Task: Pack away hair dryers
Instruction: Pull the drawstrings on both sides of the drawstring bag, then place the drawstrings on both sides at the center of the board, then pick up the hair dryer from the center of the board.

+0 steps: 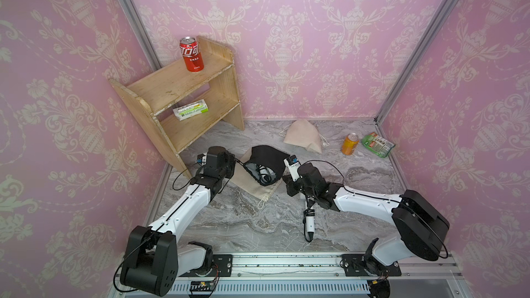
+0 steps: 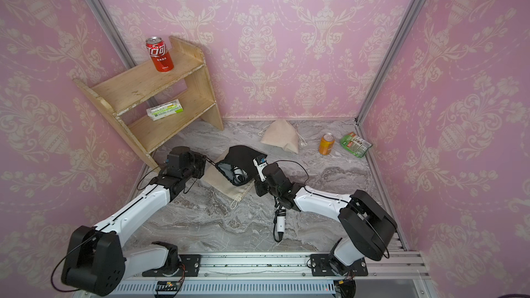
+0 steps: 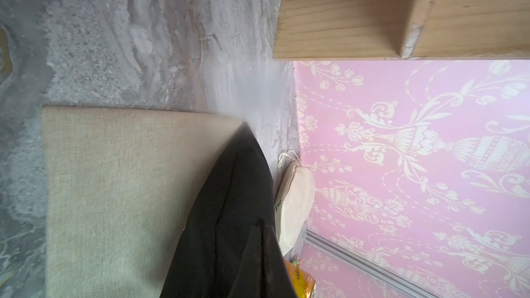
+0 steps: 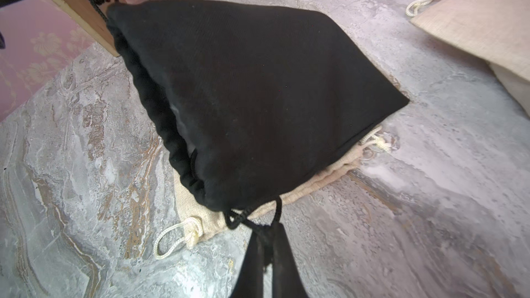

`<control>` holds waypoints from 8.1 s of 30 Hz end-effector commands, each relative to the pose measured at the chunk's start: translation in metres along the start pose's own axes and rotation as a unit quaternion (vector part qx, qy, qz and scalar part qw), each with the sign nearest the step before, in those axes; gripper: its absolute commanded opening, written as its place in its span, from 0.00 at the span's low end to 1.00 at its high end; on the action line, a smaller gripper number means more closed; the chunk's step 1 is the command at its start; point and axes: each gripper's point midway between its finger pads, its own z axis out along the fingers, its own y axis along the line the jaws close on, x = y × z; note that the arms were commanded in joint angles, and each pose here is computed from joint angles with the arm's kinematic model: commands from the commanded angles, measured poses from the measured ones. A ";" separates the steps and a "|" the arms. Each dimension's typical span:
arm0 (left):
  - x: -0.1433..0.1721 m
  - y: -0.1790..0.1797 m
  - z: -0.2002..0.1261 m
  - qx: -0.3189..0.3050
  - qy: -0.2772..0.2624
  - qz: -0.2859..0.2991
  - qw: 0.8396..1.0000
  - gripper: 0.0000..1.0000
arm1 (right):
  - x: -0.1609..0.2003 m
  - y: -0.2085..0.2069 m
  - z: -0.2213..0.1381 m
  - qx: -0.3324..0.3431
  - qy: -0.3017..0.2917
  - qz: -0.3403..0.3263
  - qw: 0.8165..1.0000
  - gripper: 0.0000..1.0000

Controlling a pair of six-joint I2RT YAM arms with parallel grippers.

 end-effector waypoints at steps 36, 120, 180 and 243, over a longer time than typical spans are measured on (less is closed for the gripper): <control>-0.036 -0.060 -0.028 -0.004 -0.105 0.181 0.978 0.00 | -0.069 -0.230 -0.126 0.410 -0.081 0.196 0.887 0.00; -0.086 -0.156 0.102 -0.194 -0.127 0.583 0.778 0.00 | -0.151 -0.379 -0.069 0.416 0.050 0.224 0.880 0.00; 0.049 -0.190 0.132 -0.103 0.014 0.645 0.757 0.99 | -0.224 -0.202 0.023 0.158 0.049 0.147 0.975 0.87; 0.372 0.151 -0.038 -0.186 0.294 0.591 0.728 0.68 | -0.013 -0.195 -0.163 0.199 0.051 0.360 0.910 0.84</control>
